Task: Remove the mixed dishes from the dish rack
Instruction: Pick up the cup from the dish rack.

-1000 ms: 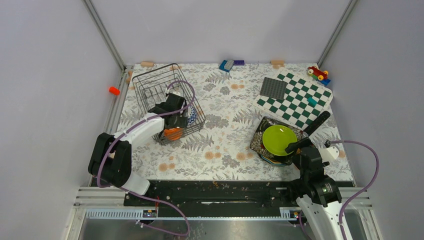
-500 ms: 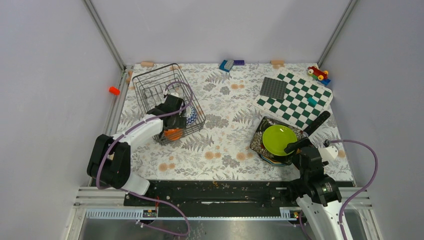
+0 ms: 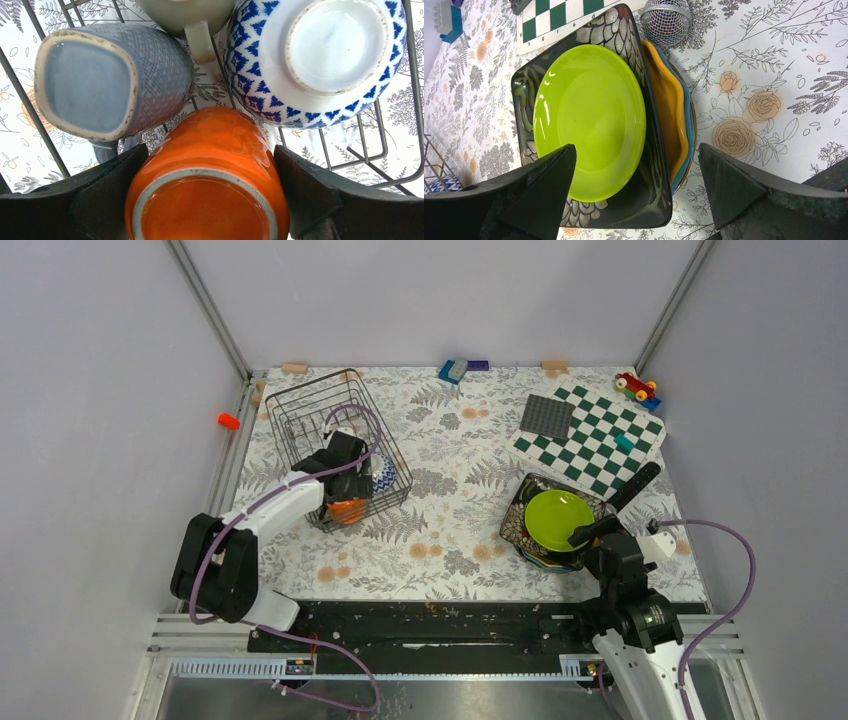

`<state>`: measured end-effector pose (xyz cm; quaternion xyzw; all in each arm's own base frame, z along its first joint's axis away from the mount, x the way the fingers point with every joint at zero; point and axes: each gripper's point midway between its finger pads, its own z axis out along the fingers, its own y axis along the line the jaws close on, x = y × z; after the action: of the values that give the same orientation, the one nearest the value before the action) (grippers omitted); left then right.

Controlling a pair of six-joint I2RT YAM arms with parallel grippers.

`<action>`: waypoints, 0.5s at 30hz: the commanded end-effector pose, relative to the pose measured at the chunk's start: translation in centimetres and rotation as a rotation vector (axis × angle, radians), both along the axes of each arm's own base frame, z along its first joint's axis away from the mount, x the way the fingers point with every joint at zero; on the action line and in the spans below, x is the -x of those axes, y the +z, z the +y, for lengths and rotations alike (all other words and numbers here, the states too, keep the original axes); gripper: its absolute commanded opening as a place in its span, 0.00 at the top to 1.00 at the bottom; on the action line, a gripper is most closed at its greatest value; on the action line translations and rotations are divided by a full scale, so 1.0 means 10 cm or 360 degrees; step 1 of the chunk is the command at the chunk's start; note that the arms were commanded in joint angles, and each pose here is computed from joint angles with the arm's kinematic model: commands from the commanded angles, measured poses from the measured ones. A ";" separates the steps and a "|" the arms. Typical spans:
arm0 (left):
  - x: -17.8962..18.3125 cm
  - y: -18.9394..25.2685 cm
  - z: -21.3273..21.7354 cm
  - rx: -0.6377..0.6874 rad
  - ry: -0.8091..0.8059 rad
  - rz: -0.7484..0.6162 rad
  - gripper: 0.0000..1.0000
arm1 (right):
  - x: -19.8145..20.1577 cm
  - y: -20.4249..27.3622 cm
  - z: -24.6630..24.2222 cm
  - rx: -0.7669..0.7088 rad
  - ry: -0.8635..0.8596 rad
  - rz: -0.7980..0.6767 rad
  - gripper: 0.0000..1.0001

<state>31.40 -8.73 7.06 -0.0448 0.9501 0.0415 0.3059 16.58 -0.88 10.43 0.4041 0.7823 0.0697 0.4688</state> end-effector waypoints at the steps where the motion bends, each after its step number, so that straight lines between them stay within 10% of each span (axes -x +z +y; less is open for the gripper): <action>1: -0.02 0.25 -0.01 0.0067 0.0072 -0.0091 0.89 | -0.03 0.09 -0.02 0.0004 -0.0022 -0.0034 0.01; 15: -0.02 0.70 0.03 0.0204 0.0136 -0.0397 1.00 | -0.03 0.14 -0.07 0.0021 -0.0050 -0.0086 0.01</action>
<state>30.63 -8.36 11.43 -0.0851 0.9282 0.0122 0.3620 16.59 -0.90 10.44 0.4044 0.7819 0.0693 0.4694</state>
